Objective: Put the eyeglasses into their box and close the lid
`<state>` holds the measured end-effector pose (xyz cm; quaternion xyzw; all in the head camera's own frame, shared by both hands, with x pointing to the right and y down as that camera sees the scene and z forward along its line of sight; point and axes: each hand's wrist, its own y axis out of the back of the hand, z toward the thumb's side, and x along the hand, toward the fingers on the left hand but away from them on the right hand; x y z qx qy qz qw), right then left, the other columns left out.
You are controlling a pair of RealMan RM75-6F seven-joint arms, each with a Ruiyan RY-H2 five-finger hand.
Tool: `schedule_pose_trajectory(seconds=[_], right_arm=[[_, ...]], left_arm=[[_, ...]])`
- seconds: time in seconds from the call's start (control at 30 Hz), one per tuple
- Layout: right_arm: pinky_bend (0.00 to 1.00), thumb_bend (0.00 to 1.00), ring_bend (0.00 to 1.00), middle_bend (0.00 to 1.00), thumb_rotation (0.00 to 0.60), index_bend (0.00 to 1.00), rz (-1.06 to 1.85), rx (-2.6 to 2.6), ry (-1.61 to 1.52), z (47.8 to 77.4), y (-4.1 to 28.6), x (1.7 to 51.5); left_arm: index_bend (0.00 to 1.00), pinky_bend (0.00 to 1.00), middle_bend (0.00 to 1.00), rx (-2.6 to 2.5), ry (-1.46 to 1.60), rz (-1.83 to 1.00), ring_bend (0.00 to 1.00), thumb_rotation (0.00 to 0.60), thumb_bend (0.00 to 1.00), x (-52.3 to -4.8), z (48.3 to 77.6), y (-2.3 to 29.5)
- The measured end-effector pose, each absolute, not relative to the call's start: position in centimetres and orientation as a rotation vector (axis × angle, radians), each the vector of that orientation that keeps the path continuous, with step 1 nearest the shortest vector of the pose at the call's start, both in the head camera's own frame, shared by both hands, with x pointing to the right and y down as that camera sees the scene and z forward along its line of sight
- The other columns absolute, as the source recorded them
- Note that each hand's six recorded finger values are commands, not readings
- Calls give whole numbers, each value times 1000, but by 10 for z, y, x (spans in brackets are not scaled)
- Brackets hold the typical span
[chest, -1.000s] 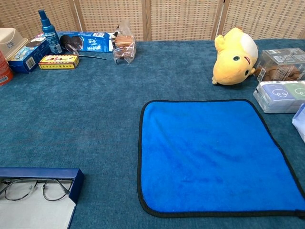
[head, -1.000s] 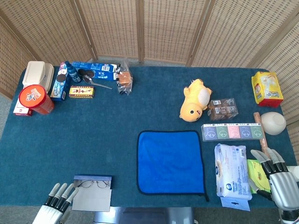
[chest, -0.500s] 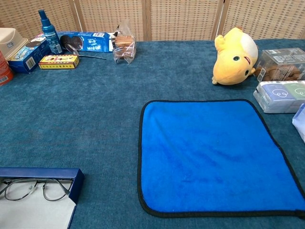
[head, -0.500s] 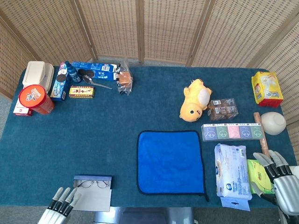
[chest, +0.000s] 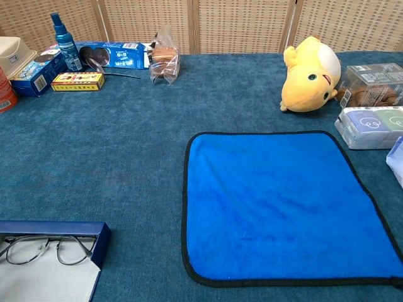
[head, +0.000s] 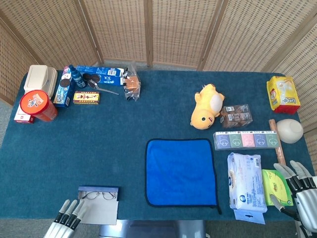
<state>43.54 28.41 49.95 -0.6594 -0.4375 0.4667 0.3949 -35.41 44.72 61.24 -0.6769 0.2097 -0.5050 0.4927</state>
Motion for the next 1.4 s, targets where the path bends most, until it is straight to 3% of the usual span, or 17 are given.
schedule_pose_trajectory(seconds=[1.4], right_arm=[[107, 280, 66, 178, 600, 111, 1108, -1640, -1184, 468, 286, 452]], left_arm=[[0, 0, 0, -1556, 342, -1152, 0, 600, 309, -331, 621, 430]])
